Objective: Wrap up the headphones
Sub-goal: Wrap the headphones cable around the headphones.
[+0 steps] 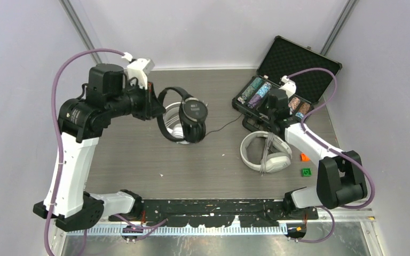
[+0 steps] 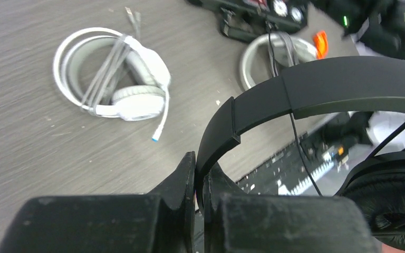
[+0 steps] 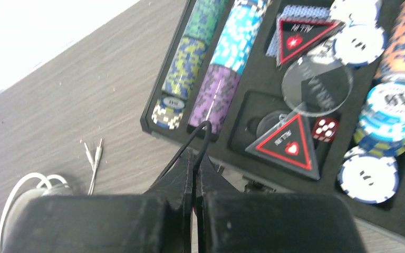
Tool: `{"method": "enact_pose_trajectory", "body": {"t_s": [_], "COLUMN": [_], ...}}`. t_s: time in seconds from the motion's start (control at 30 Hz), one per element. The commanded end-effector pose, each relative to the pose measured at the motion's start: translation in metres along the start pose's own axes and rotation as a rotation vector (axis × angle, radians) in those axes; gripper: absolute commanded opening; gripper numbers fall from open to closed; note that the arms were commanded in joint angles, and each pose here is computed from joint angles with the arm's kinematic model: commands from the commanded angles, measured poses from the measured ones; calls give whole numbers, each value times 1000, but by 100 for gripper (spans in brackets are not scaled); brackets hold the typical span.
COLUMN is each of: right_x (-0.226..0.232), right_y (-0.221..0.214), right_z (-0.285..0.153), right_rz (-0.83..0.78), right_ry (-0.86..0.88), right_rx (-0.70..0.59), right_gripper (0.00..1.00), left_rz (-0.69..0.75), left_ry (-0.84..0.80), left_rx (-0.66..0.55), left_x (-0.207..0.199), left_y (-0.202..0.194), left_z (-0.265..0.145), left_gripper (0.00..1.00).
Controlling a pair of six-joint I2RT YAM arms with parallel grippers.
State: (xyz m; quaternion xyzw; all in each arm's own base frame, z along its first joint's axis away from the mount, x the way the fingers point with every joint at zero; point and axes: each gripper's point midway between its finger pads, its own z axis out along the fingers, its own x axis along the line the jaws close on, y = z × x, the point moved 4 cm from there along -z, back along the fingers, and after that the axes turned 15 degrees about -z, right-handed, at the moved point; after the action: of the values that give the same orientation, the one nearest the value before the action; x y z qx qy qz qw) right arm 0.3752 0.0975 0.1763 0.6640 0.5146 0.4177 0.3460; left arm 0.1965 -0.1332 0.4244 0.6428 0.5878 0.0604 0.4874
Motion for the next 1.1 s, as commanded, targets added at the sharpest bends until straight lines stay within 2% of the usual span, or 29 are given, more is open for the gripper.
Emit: {"method": "enact_pose_trajectory", "body": {"t_s": [0.0, 0.3, 0.47, 0.67, 0.8, 1.07], "right_x": [0, 8, 22, 37, 58, 85], "right_y": [41, 90, 113, 145, 160, 186], "right_z": [0, -1, -2, -12, -20, -44], "right_rz": [-30, -90, -127, -149, -108, -96], "right_ry": [28, 86, 140, 194, 301, 438], "right_rx": [-59, -112, -89, -110, -78, -59], "right_gripper": [0, 0, 0, 0, 0, 0], "left_rz": [151, 296, 409, 475, 495, 482], "left_ry": [-230, -220, -52, 156, 288, 360], "left_rx": [110, 375, 500, 526, 555, 545], "left_x": [-27, -9, 11, 40, 54, 64], "left_y": [-21, -72, -97, -98, -92, -94], "left_z": [1, 26, 45, 60, 68, 95], "left_gripper": [0, 0, 0, 0, 0, 0]}}
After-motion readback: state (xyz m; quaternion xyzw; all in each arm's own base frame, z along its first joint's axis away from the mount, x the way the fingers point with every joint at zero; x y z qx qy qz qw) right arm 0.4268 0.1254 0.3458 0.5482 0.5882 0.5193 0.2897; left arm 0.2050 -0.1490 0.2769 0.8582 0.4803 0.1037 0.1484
